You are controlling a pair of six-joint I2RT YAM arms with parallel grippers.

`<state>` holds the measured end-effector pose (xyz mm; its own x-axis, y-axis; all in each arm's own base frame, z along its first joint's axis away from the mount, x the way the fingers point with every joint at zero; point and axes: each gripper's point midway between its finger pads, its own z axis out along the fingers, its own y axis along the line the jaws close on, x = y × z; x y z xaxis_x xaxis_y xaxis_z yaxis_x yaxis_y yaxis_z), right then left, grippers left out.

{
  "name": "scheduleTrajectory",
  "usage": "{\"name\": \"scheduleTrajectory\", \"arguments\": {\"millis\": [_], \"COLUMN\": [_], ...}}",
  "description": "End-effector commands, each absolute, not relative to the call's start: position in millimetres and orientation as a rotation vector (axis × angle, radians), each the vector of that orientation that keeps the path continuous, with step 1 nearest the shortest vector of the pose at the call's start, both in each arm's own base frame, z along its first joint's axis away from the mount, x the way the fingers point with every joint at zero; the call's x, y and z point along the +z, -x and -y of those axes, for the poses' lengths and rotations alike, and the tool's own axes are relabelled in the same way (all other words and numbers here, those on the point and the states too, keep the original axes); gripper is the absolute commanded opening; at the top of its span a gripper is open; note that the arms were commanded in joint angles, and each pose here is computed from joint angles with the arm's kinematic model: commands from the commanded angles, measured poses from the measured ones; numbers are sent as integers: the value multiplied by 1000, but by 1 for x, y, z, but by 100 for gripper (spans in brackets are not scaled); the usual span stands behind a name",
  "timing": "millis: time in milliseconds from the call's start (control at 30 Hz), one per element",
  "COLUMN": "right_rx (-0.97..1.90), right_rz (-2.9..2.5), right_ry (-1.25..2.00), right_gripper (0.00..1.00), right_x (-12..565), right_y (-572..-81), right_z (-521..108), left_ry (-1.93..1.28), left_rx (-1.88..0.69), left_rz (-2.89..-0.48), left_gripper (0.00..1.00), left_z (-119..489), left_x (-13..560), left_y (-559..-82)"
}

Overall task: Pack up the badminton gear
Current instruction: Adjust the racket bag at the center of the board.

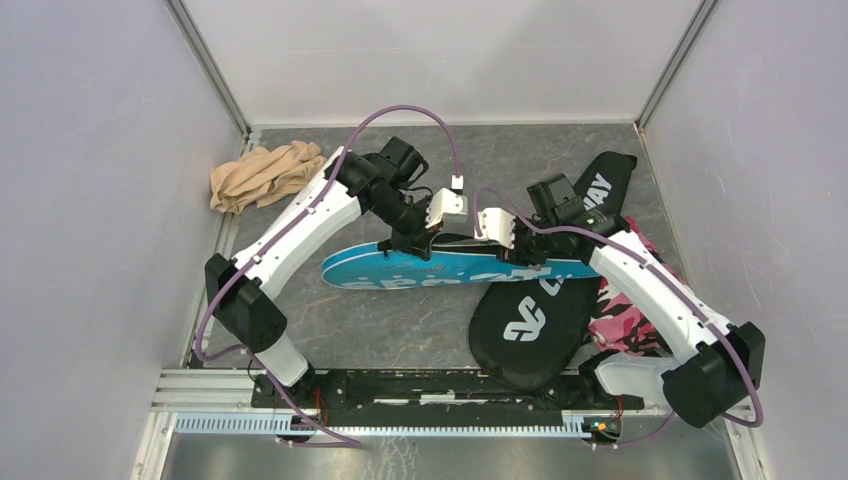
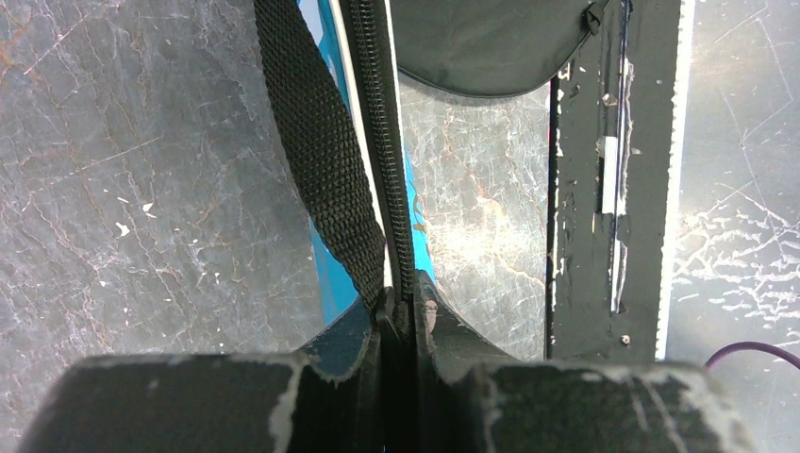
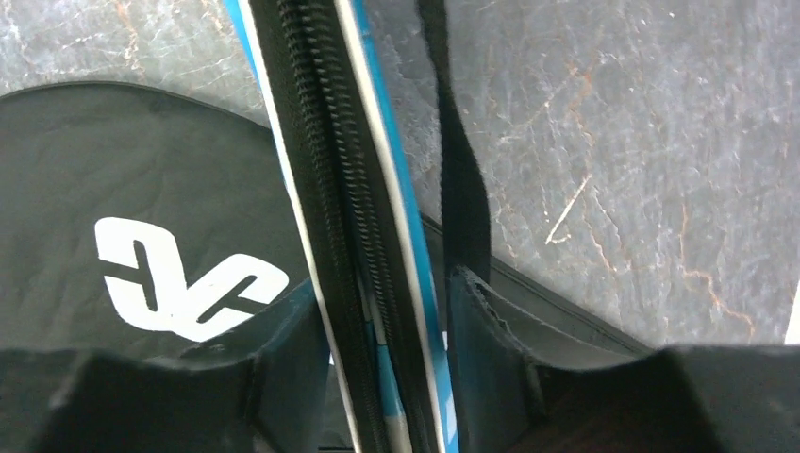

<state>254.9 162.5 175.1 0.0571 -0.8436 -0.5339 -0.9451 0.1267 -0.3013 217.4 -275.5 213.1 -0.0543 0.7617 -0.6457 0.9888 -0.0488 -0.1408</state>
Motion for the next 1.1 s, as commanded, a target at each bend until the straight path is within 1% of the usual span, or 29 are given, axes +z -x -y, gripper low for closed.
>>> {"name": "scheduleTrajectory", "arguments": {"millis": [0,33,100,133,167,200,300,367,433,500,633,700,767,933,1067], "right_rx": [303,312,302,288,272,256,220,217,224,237,282,306,321,335,349], "right_rz": [-1765,-1767,-1780,-1785,-1793,-1800,-1808,-1809,-1811,-1822,-1854,-1859,-1857,-1859,-1865], "right_ry": [1760,1763,1758,1752,1743,1733,1704,1694,1686,1680,1677,1670,1659,1641,1638], "right_gripper": [44,38,22,15,7,1,0,0,0,0,0,0,0,0,0], "right_x": [166,165,164,165,166,168,176,179,178,175,167,166,167,169,170], "right_y": [-248,-247,-249,-251,-254,-256,-261,-260,-260,-259,-258,-258,-258,-258,-257], "right_z": [-172,-173,-170,-168,-166,-163,-157,-155,-153,-152,-150,-151,-152,-153,-154], "left_ry": [-1848,-1843,-1832,-1823,-1816,-1806,-1772,-1738,-1701,-1679,-1674,-1686,-1708,-1752,-1754], "left_rx": [-856,-852,-838,-831,-821,-819,-823,-842,-870,-887,-854,-869,-884,-939,-963], "left_rz": [-1630,-1628,-1628,-1632,-1635,-1647,-1666,-1690,-1696,-1665,-1530,-1465,-1413,-1371,-1371], "left_gripper": [14,15,18,21,26,31,47,54,64,71,80,84,86,86,86], "left_z": [291,292,294,295,296,297,299,301,301,299,293,290,288,293,306], "left_x": [247,246,246,247,247,248,253,258,267,280,304,310,312,303,294], "left_y": [-216,-218,-222,-225,-227,-229,-233,-234,-235,-233,-224,-214,-204,-192,-197]}}
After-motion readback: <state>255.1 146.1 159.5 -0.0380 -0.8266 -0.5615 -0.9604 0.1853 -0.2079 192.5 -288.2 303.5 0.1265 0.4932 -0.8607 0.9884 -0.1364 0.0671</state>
